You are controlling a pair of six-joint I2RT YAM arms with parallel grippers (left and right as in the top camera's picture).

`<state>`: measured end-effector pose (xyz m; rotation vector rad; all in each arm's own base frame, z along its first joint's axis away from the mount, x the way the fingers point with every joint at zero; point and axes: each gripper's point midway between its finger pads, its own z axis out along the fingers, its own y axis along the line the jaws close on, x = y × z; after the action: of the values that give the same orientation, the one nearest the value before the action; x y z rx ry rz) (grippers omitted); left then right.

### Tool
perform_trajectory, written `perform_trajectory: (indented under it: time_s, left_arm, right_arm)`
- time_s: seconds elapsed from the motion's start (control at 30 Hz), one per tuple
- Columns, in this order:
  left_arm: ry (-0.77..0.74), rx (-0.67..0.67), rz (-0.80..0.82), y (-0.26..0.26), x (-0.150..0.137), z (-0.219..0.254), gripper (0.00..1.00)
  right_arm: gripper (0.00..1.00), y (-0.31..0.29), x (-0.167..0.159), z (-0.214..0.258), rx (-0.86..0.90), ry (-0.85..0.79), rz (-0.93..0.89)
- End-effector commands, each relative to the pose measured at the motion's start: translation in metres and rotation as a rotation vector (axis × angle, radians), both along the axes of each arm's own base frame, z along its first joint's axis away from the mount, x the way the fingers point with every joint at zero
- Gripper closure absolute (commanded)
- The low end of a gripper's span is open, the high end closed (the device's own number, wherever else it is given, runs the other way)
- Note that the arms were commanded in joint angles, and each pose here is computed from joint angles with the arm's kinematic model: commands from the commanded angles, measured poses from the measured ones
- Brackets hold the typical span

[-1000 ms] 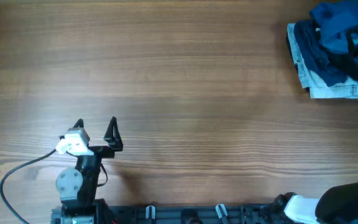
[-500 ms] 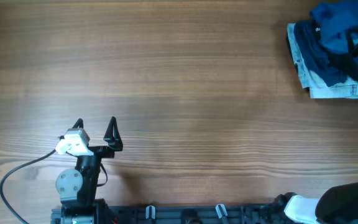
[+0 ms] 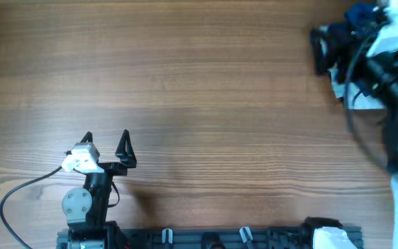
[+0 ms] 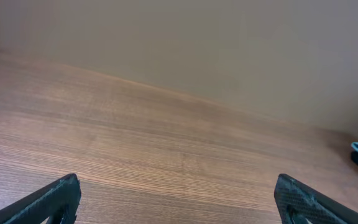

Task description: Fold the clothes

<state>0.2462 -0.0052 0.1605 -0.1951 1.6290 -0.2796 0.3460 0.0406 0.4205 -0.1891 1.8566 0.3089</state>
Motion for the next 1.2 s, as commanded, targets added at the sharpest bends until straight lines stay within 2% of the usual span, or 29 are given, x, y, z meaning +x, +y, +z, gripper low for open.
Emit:
perform_trajectory:
  time_s: [0.0,0.13,0.2,0.3,0.4,0.47,0.63,0.67,0.73,0.83,1.17]
  left_arm:
    - [0.003,0.009,0.021,0.004,0.0,-0.002,0.0]
    - [0.002,0.009,0.021,0.004,0.0,-0.002,0.0]
    - [0.002,0.009,0.021,0.004,0.0,-0.002,0.0]
    - [0.003,0.009,0.021,0.004,0.0,-0.002,0.0]
    - [0.003,0.009,0.021,0.004,0.0,-0.002,0.0]
    - [0.002,0.009,0.021,0.004,0.0,-0.002,0.0]
    - [0.003,0.009,0.021,0.004,0.0,-0.002,0.0]
    - [0.003,0.009,0.021,0.004,0.0,-0.002,0.0]
    - [0.003,0.009,0.021,0.004,0.0,-0.002,0.0]
    - [0.002,0.009,0.021,0.004,0.0,-0.002,0.0]
    - [0.003,0.009,0.021,0.004,0.0,-0.002,0.0]
  right_arm:
    - [0.0,-0.004,-0.021,0.016,-0.097,-0.121,-0.201]
    - [0.0,0.008,-0.044,0.009,-0.123,-0.325,-0.13]
    - [0.0,0.001,-0.052,-0.027,-0.115,-0.362,-0.146]
    - [0.0,-0.002,-0.07,-0.116,-0.114,-0.352,-0.112]
    - [0.0,-0.001,-0.082,-0.167,-0.085,-0.365,-0.077]
    - [0.0,-0.011,-0.087,-0.199,0.005,-0.334,-0.13]
    - [0.0,-0.018,-0.091,-0.237,0.025,-0.307,-0.167]
    - [0.0,-0.019,-0.094,-0.251,0.02,-0.259,-0.179]
    - [0.0,-0.022,-0.097,-0.255,0.015,-0.244,-0.196]
    - [0.0,-0.023,-0.101,-0.243,-0.08,-0.321,-0.184]
    - [0.0,-0.028,-0.099,-0.247,-0.086,-0.3,-0.212]
